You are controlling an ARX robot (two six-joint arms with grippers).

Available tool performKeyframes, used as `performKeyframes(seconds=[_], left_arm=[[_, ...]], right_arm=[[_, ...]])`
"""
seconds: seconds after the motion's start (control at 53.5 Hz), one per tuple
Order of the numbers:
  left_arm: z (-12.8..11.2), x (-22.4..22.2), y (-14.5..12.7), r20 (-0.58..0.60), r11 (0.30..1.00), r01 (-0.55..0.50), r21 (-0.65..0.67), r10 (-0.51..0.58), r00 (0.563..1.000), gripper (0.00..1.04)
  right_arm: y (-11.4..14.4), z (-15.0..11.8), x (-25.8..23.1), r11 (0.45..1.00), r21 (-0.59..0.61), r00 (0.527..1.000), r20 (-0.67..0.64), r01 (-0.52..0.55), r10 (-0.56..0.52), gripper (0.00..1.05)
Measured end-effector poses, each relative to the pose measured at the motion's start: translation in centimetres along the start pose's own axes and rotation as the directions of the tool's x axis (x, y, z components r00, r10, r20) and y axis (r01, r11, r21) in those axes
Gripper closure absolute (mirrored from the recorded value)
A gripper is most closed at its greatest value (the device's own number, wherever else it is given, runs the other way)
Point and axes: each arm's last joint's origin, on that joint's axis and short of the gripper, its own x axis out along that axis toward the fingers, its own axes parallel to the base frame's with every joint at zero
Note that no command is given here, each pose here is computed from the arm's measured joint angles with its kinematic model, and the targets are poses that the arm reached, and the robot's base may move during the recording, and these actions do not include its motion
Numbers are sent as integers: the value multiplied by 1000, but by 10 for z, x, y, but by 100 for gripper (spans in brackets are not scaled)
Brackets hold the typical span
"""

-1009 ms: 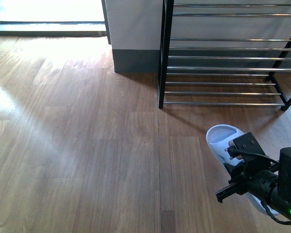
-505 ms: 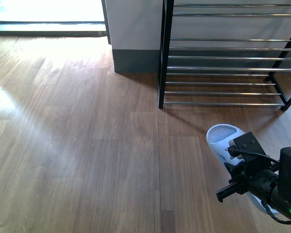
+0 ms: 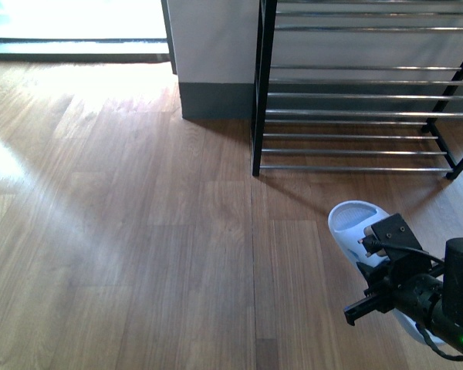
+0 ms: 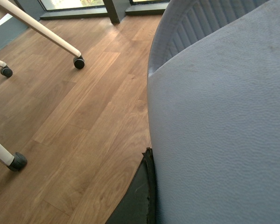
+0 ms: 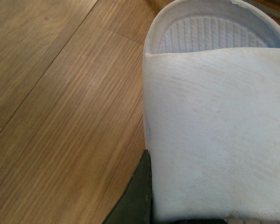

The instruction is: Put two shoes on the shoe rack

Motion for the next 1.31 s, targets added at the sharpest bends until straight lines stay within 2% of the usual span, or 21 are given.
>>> performKeyframes(seconds=[0.449,0.523,0.579,0.635,0.71,0.86,0.953,1.028,1.065,1.14,1.233,1.308], left_arm=[[0,0,0,0,1000,0,0,0,1000,103],[0,0,0,0,1000,0,0,0,1000,103],[0,0,0,0,1000,0,0,0,1000,103],[0,0,0,0,1000,0,0,0,1000,103],[0,0,0,-1,1000,0,0,0,1000,103],[0,0,0,0,1000,2,1,-2,1000,103],[0,0,0,0,1000,-2,-1,2,1000,103],[0,0,0,0,1000,0,0,0,1000,103],[0,0,0,0,1000,0,0,0,1000,103],[0,0,0,-1,1000,1,0,-1,1000,103],[0,0,0,0,1000,0,0,0,1000,103],[0,0,0,0,1000,2,0,-2,1000,103]], right_arm=[[0,0,-1,1000,0,1000,-3,4,-4,103],[-6,2,-31,994,-62,989,-113,88,-95,103],[-5,7,-82,982,-130,962,-217,140,-166,103],[-4,14,-123,980,-137,951,-254,143,-175,103],[2,25,-162,987,-142,969,-223,77,-108,103],[4,38,-200,987,-159,985,-158,36,-61,103],[-3,54,-209,983,-168,993,-73,77,-90,103],[-7,59,-215,984,-161,994,-55,79,-89,103],[-9,61,-226,989,-145,997,-72,32,-43,103],[-10,63,-242,993,-117,996,-85,5,-15,103],[-6,67,-266,992,-123,997,-66,34,-42,103],[-3,75,-285,979,-168,993,63,114,-104,103]])
